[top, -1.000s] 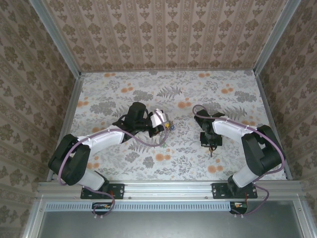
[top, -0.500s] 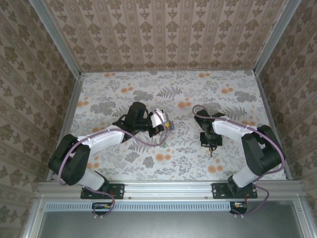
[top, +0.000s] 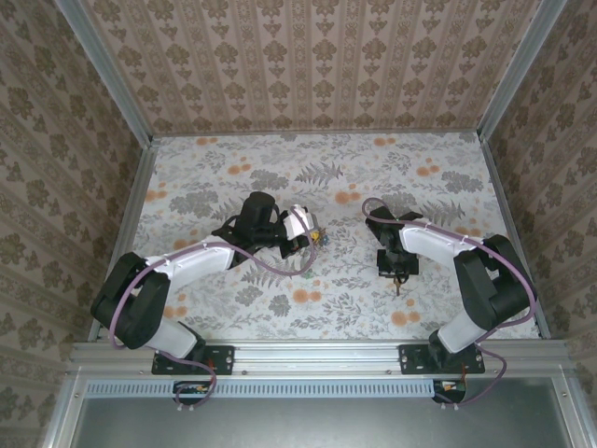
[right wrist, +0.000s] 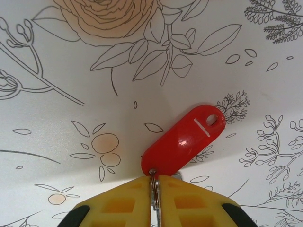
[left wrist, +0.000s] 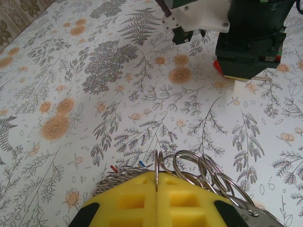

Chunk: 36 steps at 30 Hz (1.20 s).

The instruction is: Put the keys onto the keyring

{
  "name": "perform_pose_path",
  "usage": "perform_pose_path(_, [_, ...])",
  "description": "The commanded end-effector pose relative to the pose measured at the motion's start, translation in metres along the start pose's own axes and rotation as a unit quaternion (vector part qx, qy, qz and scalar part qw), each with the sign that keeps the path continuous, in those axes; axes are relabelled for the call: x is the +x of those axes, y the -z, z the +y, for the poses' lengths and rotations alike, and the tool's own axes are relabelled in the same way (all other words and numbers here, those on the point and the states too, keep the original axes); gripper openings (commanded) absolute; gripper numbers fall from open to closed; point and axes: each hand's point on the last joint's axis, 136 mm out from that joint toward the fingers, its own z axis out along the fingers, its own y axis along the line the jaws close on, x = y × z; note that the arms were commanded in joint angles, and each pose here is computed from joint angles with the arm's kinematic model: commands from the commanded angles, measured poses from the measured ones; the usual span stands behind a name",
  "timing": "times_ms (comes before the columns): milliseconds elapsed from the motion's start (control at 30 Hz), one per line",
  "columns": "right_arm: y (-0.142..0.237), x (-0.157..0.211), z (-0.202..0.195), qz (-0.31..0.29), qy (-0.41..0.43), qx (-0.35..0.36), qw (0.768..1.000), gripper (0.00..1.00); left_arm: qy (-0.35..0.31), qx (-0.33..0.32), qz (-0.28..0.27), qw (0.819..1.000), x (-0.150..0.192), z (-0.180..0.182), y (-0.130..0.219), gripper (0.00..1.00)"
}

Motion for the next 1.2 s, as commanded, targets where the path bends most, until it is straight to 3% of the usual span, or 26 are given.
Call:
perform_pose_path(0, [0.008, 0.000, -0.001, 0.003, 0.009, 0.007, 1.000, 0.11, -0.024, -0.001, -0.025, 0.999, -0.020, 0.007, 0.004, 0.00])
perform_pose_path(67, [0.009, 0.000, -0.001, 0.001, 0.011, 0.005, 1.000, 0.04, -0.023, -0.001, -0.025, 0.999, -0.019, 0.007, 0.004, 0.00])
perform_pose_path(233, [0.027, -0.010, 0.004, -0.038, 0.017, -0.022, 0.999, 0.04, -0.020, 0.000, -0.025, 0.999, -0.019, 0.007, 0.004, 0.00])
perform_pose_path(367, [0.071, -0.028, 0.039, -0.130, 0.064, -0.156, 0.977, 0.04, -0.014, 0.013, -0.029, 0.999, -0.019, 0.003, 0.003, 0.00])
perform_pose_path(500, [0.127, -0.030, 0.083, -0.260, 0.181, -0.324, 0.892, 0.02, -0.011, 0.045, -0.038, 0.998, -0.022, -0.007, 0.002, 0.00])
perform_pose_path(633, [0.172, -0.018, 0.102, -0.356, 0.283, -0.399, 0.796, 0.00, -0.008, 0.067, -0.040, 0.997, -0.023, -0.013, 0.002, 0.00])
perform_pose_path(767, [0.198, -0.004, 0.113, -0.407, 0.353, -0.437, 0.720, 0.00, -0.009, 0.083, -0.043, 0.996, -0.025, -0.018, 0.002, 0.00])
perform_pose_path(900, [0.204, 0.004, 0.117, -0.422, 0.391, -0.445, 0.686, 0.00, -0.008, 0.103, -0.046, 0.994, -0.028, -0.023, 0.003, 0.00])
perform_pose_path(1167, [0.210, 0.002, 0.125, -0.450, 0.428, -0.433, 0.653, 0.00, -0.009, 0.124, -0.049, 0.991, -0.030, -0.031, 0.002, 0.00])
